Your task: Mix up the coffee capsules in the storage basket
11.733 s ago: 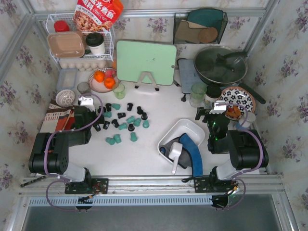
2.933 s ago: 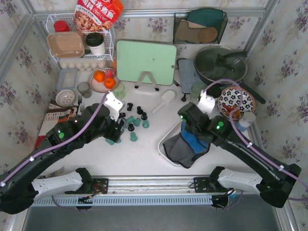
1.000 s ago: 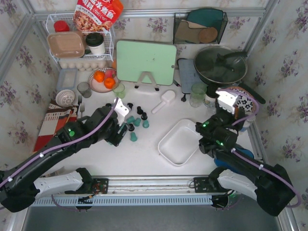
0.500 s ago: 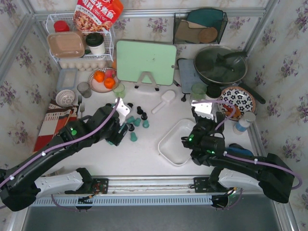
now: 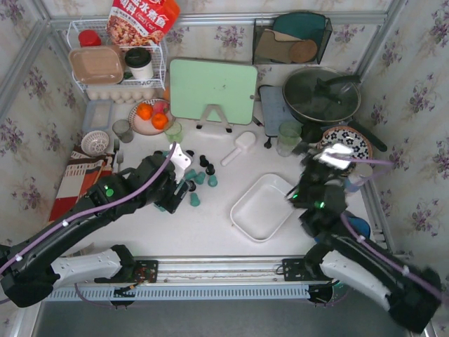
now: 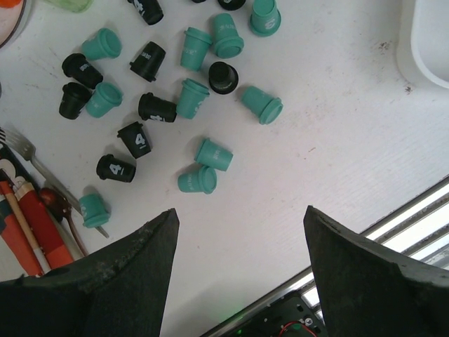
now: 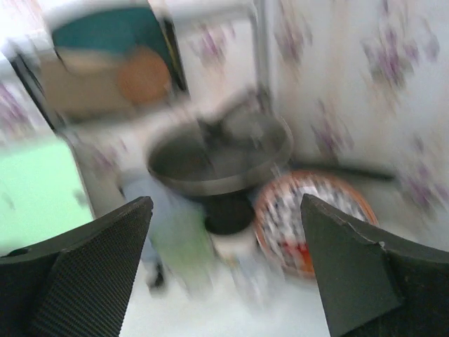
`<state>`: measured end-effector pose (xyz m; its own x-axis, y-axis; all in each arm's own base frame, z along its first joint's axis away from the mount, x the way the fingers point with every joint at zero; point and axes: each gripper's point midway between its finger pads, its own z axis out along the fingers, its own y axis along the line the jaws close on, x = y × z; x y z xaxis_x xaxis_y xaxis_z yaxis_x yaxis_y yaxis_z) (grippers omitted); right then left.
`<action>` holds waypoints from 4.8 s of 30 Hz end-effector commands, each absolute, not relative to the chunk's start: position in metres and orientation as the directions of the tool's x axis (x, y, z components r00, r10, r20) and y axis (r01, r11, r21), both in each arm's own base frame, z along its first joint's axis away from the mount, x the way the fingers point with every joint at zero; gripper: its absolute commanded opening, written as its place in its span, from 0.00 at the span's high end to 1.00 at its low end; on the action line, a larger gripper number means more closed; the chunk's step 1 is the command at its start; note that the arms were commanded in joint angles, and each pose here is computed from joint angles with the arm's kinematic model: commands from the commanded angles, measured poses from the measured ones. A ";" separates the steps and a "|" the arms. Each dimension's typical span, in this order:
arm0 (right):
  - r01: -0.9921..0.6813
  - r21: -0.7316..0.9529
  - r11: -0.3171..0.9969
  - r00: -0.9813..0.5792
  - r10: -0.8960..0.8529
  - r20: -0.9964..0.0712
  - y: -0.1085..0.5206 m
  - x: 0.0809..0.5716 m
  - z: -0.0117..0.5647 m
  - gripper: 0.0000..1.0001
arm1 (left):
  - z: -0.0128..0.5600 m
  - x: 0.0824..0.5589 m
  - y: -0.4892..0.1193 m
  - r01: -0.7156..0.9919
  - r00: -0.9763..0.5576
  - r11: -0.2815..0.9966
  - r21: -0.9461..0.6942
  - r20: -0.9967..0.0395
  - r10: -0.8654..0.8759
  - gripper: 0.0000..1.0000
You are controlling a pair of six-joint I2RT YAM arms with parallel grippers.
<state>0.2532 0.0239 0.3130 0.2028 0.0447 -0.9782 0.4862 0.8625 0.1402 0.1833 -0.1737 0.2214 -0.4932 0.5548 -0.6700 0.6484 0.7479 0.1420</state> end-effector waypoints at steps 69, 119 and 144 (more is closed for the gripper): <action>-0.231 0.027 0.973 -0.850 -0.189 -0.492 0.131 0.352 0.084 1.00 | 0.240 0.198 -0.162 0.575 -0.410 0.794 0.195 -0.771 0.487 0.25; -0.001 0.185 0.983 -0.201 0.181 -0.963 0.095 0.377 0.266 0.00 | 0.232 0.216 -0.154 0.468 -0.503 0.874 0.133 -0.773 0.387 0.25; -0.082 0.237 0.968 -0.188 0.219 -0.958 0.125 0.351 0.232 0.13 | 0.121 0.216 -0.165 0.124 -0.758 0.991 0.044 -0.641 0.123 0.33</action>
